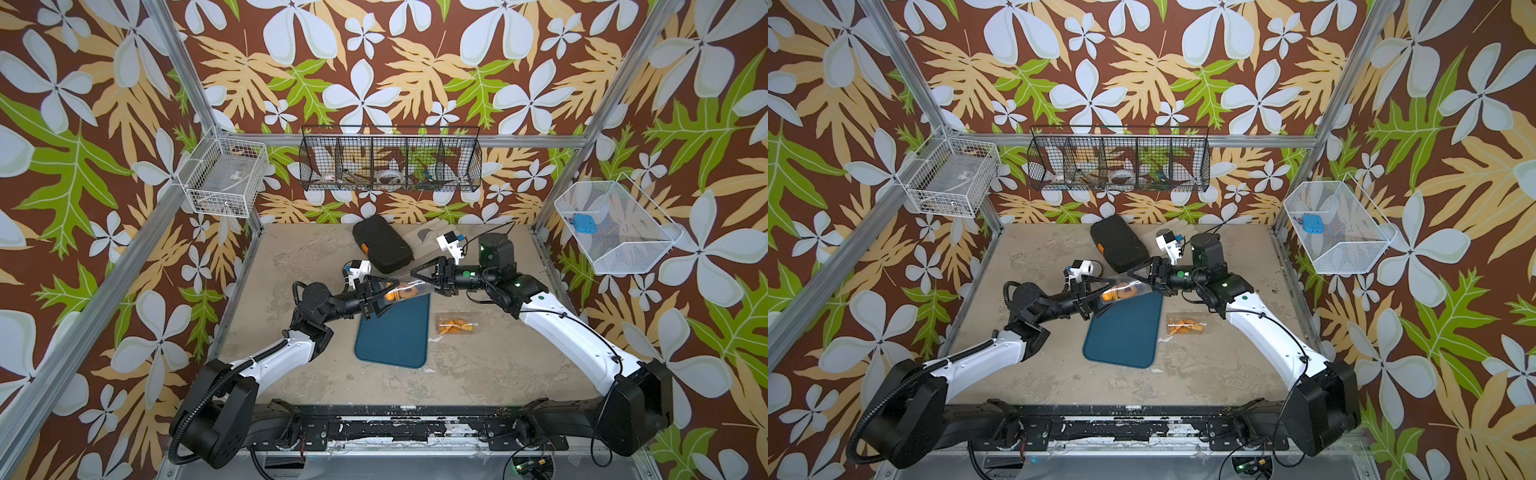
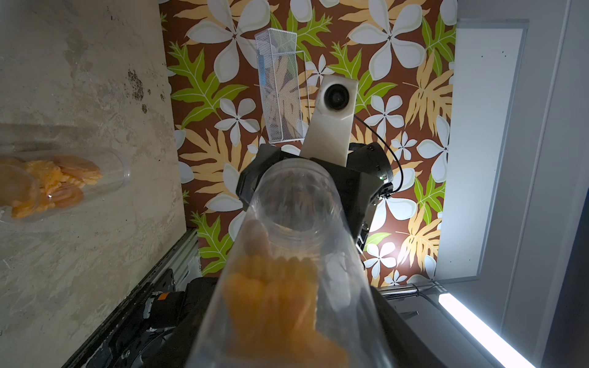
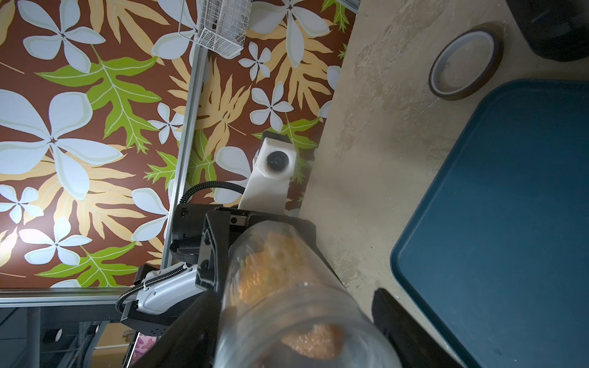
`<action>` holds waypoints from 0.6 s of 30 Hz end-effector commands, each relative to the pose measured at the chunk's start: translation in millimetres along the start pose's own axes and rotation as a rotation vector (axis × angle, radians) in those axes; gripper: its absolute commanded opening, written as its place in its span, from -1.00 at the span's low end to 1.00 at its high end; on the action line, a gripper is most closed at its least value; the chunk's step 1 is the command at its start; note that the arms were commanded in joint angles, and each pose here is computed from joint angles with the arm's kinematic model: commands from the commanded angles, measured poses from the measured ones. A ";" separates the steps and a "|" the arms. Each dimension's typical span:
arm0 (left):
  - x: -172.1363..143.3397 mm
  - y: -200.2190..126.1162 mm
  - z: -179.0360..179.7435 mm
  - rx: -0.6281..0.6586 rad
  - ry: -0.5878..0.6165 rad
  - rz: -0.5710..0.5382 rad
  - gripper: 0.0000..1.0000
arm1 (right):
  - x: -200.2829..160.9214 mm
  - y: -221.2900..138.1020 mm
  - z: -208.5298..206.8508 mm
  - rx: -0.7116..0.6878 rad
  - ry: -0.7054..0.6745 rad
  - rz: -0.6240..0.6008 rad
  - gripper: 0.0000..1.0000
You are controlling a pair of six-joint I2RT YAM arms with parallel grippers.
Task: Pour the cookies out of the jar
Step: Pick up the jar from the center of the board.
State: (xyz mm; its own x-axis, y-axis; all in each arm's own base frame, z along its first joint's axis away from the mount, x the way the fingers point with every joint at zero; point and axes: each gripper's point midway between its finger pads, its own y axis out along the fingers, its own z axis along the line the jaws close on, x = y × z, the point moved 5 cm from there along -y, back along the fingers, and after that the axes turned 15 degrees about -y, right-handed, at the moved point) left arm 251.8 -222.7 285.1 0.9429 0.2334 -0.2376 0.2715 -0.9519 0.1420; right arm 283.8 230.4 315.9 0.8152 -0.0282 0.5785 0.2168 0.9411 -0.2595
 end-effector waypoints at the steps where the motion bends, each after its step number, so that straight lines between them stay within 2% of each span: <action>1: -2.2 -2.5 -3.2 -0.004 0.037 0.019 0.27 | 3.2 -4.9 1.2 0.002 -0.038 -0.002 0.65; 3: -0.9 -5.3 -6.8 -0.009 0.049 0.018 0.26 | 7.5 -17.5 -7.8 0.001 -0.011 -0.006 0.73; 5: -0.4 -7.8 -9.6 -0.010 0.058 0.025 0.23 | 13.0 -34.2 -13.4 0.026 0.013 -0.020 1.00; 8: -4.3 -7.9 -13.4 -0.008 0.076 0.057 0.19 | 17.2 -46.1 -6.5 0.084 -0.005 -0.002 0.99; 18: -14.9 -10.7 -13.6 0.016 0.099 0.108 0.18 | -1.7 -31.1 -0.7 0.139 0.021 0.081 0.95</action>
State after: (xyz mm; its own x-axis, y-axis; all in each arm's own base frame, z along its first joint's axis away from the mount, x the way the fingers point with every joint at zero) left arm 242.1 -213.5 297.9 0.9720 0.1686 -0.1638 0.1928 -0.9704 0.1453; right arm 283.5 195.4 324.2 0.8369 0.0025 0.5473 0.1285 0.9711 -0.2010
